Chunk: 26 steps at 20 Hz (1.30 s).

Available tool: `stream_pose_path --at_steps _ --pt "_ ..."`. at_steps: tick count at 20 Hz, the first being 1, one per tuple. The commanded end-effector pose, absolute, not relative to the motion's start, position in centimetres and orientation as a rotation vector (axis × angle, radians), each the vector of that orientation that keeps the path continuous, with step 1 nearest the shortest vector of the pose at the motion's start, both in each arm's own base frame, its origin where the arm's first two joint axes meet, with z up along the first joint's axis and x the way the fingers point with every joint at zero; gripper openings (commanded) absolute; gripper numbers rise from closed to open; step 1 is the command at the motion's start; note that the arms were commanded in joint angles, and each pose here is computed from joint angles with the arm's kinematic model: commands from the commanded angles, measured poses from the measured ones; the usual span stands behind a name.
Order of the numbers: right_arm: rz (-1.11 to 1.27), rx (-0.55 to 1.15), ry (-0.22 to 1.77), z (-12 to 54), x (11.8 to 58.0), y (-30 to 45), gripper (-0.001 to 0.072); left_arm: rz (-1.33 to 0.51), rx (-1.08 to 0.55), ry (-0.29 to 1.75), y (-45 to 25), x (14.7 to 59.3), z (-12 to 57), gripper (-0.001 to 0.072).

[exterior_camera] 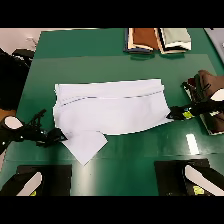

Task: Fold the shirts.

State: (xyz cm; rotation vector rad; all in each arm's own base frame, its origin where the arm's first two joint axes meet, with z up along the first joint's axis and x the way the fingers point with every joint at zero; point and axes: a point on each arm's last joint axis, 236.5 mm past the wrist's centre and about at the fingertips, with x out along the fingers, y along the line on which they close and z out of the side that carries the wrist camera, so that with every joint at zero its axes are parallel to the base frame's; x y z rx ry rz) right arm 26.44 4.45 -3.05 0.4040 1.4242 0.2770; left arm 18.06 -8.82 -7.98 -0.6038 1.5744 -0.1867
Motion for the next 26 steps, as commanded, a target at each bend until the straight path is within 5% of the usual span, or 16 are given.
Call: stream_pose_path --at_steps 1,4,5,6,8,14,20,26 --pt "0.281 0.4 1.416 -2.7 26.6 4.5 0.0016 -0.225 -0.69 1.574 -10.6 17.2 -8.8 0.0494" --pt "0.278 0.402 1.416 -2.7 26.7 4.5 0.0016 -0.256 -0.752 1.525 -11.7 17.9 -8.8 0.0492" --pt "0.278 0.403 1.416 -2.7 26.6 4.5 0.0016 -0.258 -0.755 1.516 -11.7 18.1 -8.7 0.0398" --pt "0.278 0.403 1.416 -2.7 26.6 4.5 0.0016 -0.273 -0.744 1.51 -11.8 18.2 -8.7 0.0197" --pt "0.283 0.403 1.424 -2.6 26.4 4.6 0.0016 -0.318 -0.719 1.509 -12.0 18.1 -8.2 0.0025" --pt "0.272 0.334 1.459 -1.1 23.7 3.4 0.0016 -0.343 -0.571 1.404 -10.8 18.2 -3.4 0.0022" --pt "0.178 0.265 1.413 2.4 20.2 1.1 0.0015 -0.424 -0.48 1.425 -11.5 12.8 1.6 0.0022" --pt "0.202 0.258 1.44 1.1 23.1 2.0 0.0014 -0.352 -0.419 1.2 -9.5 19.8 3.9 0.0022"
